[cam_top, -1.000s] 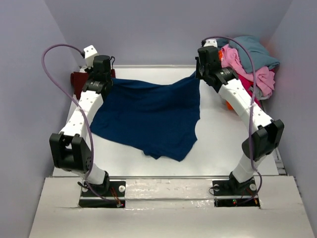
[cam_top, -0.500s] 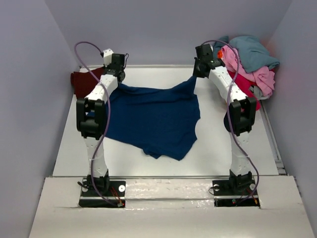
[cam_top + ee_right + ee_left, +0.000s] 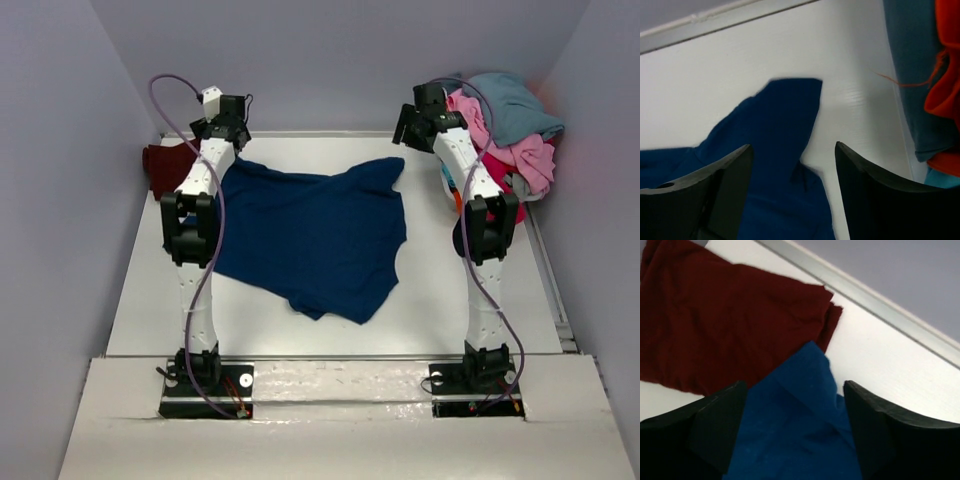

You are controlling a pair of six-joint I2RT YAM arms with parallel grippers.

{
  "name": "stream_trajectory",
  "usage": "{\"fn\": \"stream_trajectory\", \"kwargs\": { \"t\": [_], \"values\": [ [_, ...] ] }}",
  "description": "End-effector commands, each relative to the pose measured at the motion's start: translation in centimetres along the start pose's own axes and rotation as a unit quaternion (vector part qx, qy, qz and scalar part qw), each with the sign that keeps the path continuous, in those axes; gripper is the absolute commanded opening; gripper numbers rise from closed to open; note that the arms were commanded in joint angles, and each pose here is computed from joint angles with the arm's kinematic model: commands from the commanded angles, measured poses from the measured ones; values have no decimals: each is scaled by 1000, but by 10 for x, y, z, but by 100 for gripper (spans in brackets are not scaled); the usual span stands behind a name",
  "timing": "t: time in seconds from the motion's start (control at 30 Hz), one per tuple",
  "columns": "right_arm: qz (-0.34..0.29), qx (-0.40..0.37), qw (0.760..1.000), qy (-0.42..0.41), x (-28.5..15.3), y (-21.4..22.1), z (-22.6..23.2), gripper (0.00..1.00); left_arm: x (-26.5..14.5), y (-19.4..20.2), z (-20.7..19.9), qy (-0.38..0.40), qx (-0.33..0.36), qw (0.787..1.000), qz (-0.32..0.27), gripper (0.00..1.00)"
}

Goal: Fold and stack the t-shirts
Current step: Flatten out the tshirt

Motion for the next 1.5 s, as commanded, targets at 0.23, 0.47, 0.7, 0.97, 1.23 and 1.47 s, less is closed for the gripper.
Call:
{"fn": "stream_trajectory", "kwargs": {
  "t": [0.23,0.47,0.7,0.97,1.23,1.47],
  "values": [
    [36,-23,997,-72,-67,19,31,84,-79,-4,35,-27,14,999,-12,97],
    [144,-73,984,-78,-113,96,67,76,-121,24,90,-81,26,996,11,97],
    [166,-66,979,-100,-148,143,67,47,-140,48,124,-109,16,993,42,96],
    [243,-74,959,-128,-164,220,66,38,-152,84,154,-111,-16,988,104,94],
    [283,-70,945,-147,-159,265,73,36,-154,117,189,-131,-17,983,129,94],
    [313,-106,926,-181,-147,291,125,34,-142,131,212,-152,-16,978,143,94]
  ]
}}
Point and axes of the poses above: each gripper's point midway between its finger pads, its own x axis out along the fingers, its own z axis along the line the jaws close on, y = z × x, the point moved 4 cm from there along -x, back along the fingers, and after that the axes turned 14 degrees about -x, right-handed, at the moved point
